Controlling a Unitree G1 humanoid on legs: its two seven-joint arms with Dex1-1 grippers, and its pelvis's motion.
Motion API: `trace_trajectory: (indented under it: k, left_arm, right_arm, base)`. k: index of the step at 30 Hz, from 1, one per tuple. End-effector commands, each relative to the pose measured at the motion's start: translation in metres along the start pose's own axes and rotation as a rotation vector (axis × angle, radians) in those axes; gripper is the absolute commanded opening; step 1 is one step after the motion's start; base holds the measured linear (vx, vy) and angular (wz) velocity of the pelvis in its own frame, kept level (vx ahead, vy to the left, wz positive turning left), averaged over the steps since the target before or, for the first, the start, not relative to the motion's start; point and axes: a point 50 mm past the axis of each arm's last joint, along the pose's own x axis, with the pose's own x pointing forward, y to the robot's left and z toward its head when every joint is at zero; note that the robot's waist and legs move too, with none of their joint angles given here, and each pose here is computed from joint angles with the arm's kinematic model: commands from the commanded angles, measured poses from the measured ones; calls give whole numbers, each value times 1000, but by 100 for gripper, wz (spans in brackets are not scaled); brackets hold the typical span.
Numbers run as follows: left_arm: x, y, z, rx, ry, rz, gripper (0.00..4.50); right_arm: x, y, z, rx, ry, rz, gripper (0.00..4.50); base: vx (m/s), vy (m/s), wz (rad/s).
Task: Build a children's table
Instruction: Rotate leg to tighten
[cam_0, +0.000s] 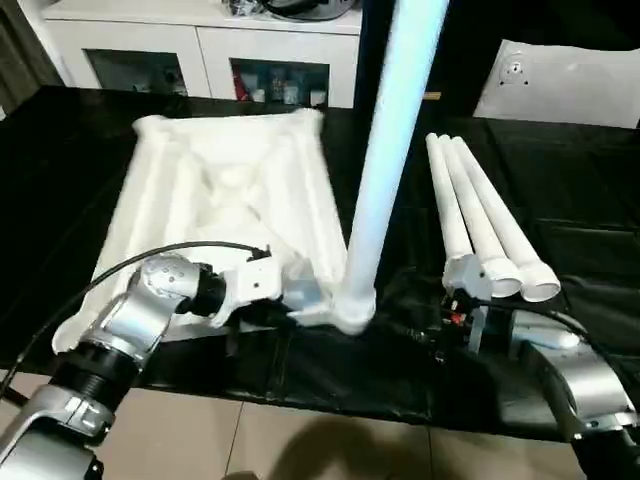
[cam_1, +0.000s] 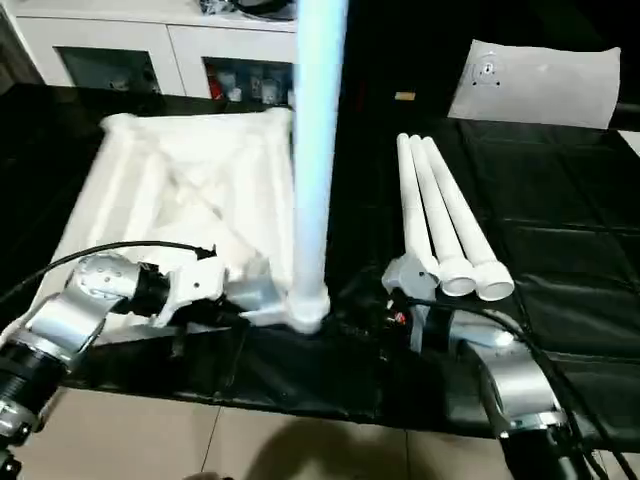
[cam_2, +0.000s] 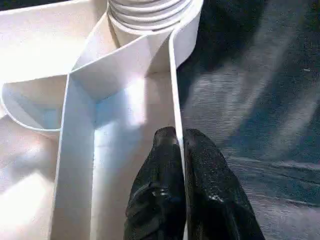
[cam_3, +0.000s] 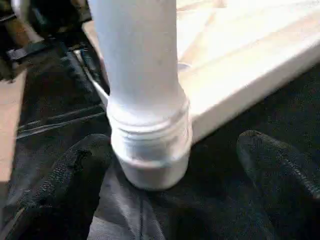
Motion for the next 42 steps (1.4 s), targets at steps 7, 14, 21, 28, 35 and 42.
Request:
trace_trajectory:
  k: [7,14,21,28,35,42]
  left_arm:
    - [10,-7,-3,101,83,-182,0]
    - [12,-7,-3,125,91,-216,0]
    - [11,-6,-5,132,102,-225,0]
    - [11,-6,-7,133,109,-228,0]
    - [10,-7,-10,109,106,-212,0]
    - [18,-4,-5,-91,-18,54,0]
  right_arm:
    - [20,-1,12,-89,34,120,440]
    - [29,0,11,-74,45,200,426]
    - [33,-1,9,-42,49,236,364]
    - [38,1,5,0,41,257,302]
    - [41,10,-1,56,28,288,280]
    - [57,29,-18,174,-35,106,278]
  base:
    - [0,0,0]
    - [0,0,0]
    - [0,0,0]
    - [0,0,0]
    - [0,0,0]
    - [0,0,0]
